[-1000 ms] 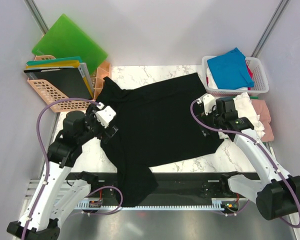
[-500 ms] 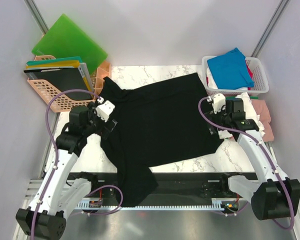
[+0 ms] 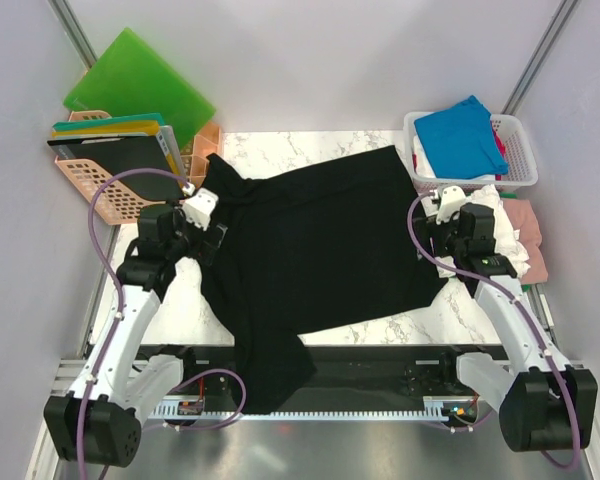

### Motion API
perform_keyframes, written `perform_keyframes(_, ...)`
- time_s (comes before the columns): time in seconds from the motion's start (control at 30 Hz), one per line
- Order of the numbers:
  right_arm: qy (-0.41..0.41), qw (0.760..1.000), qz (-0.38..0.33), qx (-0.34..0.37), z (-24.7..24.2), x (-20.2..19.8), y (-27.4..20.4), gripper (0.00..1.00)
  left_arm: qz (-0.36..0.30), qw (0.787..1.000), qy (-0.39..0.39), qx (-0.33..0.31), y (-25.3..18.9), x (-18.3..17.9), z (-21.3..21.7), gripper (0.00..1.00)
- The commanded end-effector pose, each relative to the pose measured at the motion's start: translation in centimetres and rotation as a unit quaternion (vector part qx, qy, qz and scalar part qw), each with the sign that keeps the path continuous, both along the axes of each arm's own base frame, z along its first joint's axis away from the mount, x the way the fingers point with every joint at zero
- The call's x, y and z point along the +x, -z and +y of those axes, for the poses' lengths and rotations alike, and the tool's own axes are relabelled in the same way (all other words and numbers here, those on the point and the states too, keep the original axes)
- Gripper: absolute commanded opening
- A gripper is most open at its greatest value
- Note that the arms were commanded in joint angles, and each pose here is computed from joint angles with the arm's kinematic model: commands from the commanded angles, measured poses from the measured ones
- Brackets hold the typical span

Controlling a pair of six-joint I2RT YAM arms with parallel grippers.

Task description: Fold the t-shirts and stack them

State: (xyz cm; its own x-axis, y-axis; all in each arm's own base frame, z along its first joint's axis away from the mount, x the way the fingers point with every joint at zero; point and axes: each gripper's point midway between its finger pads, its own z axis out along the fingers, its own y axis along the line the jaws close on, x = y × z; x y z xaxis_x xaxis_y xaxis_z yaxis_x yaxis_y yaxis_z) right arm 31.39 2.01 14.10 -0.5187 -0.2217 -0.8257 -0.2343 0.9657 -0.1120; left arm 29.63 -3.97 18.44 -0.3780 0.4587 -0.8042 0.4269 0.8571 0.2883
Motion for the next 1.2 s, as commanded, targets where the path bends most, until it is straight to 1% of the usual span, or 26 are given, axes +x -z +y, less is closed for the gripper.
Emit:
perform_keyframes(0.0,0.001,0.999,-0.045,-0.007,0.0,1.9,-1.2,0.98,-0.019,0.998,-0.04,-0.054,-0.8,2.1,0.7,1.0)
perform_keyframes(0.13,-0.058,0.997,0.009,-0.039,2.1,1.8,0.1,0.98,-0.021,0.995,-0.081,-0.05,-1.3,3.3,2.7,1.0)
perform_keyframes(0.17,-0.089,0.994,0.039,-0.052,3.8,1.0,0.9,0.98,-0.025,0.995,-0.081,-0.05,-2.0,3.5,2.7,1.0)
perform_keyframes(0.2,-0.095,0.992,0.052,-0.059,4.4,0.9,0.9,0.98,-0.015,0.996,-0.077,-0.048,-1.9,3.3,2.6,1.0)
perform_keyframes(0.23,-0.107,0.991,0.057,-0.059,5.3,1.2,0.5,0.98,-0.015,0.996,-0.072,-0.048,-2.2,3.2,2.4,1.0)
perform_keyframes(0.27,-0.129,0.988,0.064,-0.059,6.5,0.7,0.6,0.98,-0.022,0.996,-0.068,-0.049,-2.9,3.3,2.4,1.0)
perform_keyframes(0.33,-0.153,0.986,0.052,-0.05,8.0,1.0,-0.6,0.98,-0.028,0.997,-0.061,-0.045,-3.8,3.1,2.3,1.0)
perform_keyframes(0.4,-0.18,0.981,0.052,-0.045,9.6,1.1,-1.0,0.93,-0.046,0.996,-0.061,-0.041,-5.3,3.5,2.4,1.0)
perform_keyframes(0.47,-0.213,0.974,0.064,-0.047,11.9,1.6,-0.9,0.91,-0.052,0.996,-0.067,-0.035,-6.1,4.1,2.8,1.0)
perform_keyframes(0.5,-0.224,0.971,0.071,-0.049,12.7,1.7,-0.7,0.91,-0.05,0.994,-0.085,-0.035,-6.1,4.4,3.8,1.0)
perform_keyframes(0.53,-0.235,0.967,0.085,-0.056,13.8,2.4,0.1,0.92,-0.047,0.994,-0.09,-0.039,-6.0,4.5,3.9,1.0)
perform_keyframes(0.6,-0.276,0.952,0.112,-0.074,16.3,1.7,1.5,0.95,-0.047,0.994,-0.085,-0.046,-6.2,4.6,3.6,1.0)
perform_keyframes(0.63,-0.283,0.946,0.134,-0.082,17.3,2.0,2.9,0.98,-0.047,0.994,-0.081,-0.05,-6.3,4.5,3.4,1.0)
perform_keyframes(0.67,-0.292,0.941,0.142,-0.094,18.6,1.8,3.7,0.98,-0.053,0.994,-0.08,-0.051,-6.6,4.3,3.3,1.0)
perform_keyframes(0.73,-0.291,0.936,0.179,-0.086,20.0,2.1,6.3,0.98,-0.056,0.994,-0.083,-0.052,-6.7,4.0,3.4,1.0)
perform_keyframes(0.83,-0.296,0.931,0.21,-0.039,22.3,2.5,8.5,0.98,-0.059,0.994,-0.083,-0.043,-6.6,3.4,3.6,1.0)
perform_keyframes(0.9,-0.295,0.929,0.222,-0.018,23.3,2.7,9.0,0.98,-0.062,0.994,-0.086,-0.037,-6.7,3.1,3.8,1.0)
perform_keyframes(0.97,-0.289,0.932,0.219,-0.019,23.9,3.5,9.2,0.98,-0.064,0.994,-0.085,-0.034,-6.8,2.9,3.9,1.0)
perform_keyframes(1.03,-0.281,0.938,0.199,-0.038,23.6,4.3,8.9,0.98,-0.064,0.994,-0.082,-0.037,-6.9,2.7,3.8,1.0)
perform_keyframes(1.17,-0.298,0.935,0.177,-0.07,23.4,4.2,8.1,0.98,-0.057,0.994,-0.078,-0.04,-6.2,2.4,3.5,1.0)
